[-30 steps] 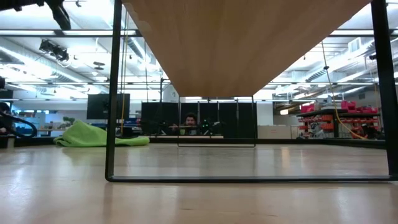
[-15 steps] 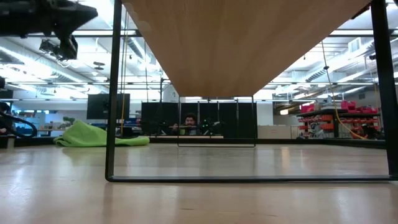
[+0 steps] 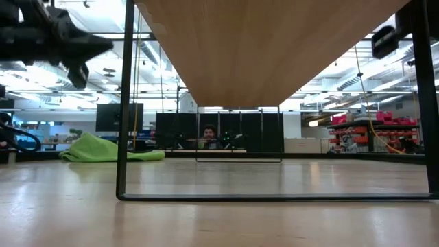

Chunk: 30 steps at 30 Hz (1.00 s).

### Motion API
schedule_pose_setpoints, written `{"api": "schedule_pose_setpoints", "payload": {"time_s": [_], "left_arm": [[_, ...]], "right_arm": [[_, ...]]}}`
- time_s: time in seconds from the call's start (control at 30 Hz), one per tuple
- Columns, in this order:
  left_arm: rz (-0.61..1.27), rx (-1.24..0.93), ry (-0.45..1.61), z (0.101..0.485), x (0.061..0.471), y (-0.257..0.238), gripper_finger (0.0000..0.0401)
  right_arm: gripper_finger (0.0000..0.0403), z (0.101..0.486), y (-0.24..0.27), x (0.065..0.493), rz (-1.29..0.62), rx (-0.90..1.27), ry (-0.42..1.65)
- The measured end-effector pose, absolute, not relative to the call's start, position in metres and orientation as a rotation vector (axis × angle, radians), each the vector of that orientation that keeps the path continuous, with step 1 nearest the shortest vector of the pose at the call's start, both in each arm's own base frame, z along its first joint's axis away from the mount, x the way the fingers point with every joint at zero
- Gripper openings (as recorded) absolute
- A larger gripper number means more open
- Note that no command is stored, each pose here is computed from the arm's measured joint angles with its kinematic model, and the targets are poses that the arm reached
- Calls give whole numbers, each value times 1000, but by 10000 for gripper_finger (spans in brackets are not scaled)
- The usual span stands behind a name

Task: Stack small to large cups/mugs on shelf
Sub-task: Return to Home Position

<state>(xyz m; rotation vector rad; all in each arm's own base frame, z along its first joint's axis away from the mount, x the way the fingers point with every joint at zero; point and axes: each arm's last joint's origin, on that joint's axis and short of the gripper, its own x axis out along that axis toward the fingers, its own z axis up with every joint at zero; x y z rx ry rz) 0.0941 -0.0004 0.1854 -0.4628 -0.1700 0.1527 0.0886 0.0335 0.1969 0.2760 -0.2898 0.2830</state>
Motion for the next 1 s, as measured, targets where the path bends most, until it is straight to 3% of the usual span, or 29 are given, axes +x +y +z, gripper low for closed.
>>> {"api": "schedule_pose_setpoints", "payload": {"time_s": [0.17,0.53,1.0], "left_arm": [[181,-391,-95,172,97,0,34],[202,26,-32,170,98,0,28],[204,25,-30,170,98,0,32]], "right_arm": [[16,187,33,91,221,167,-197],[16,168,32,94,143,-53,-19],[16,167,33,95,146,6,-7]]}}
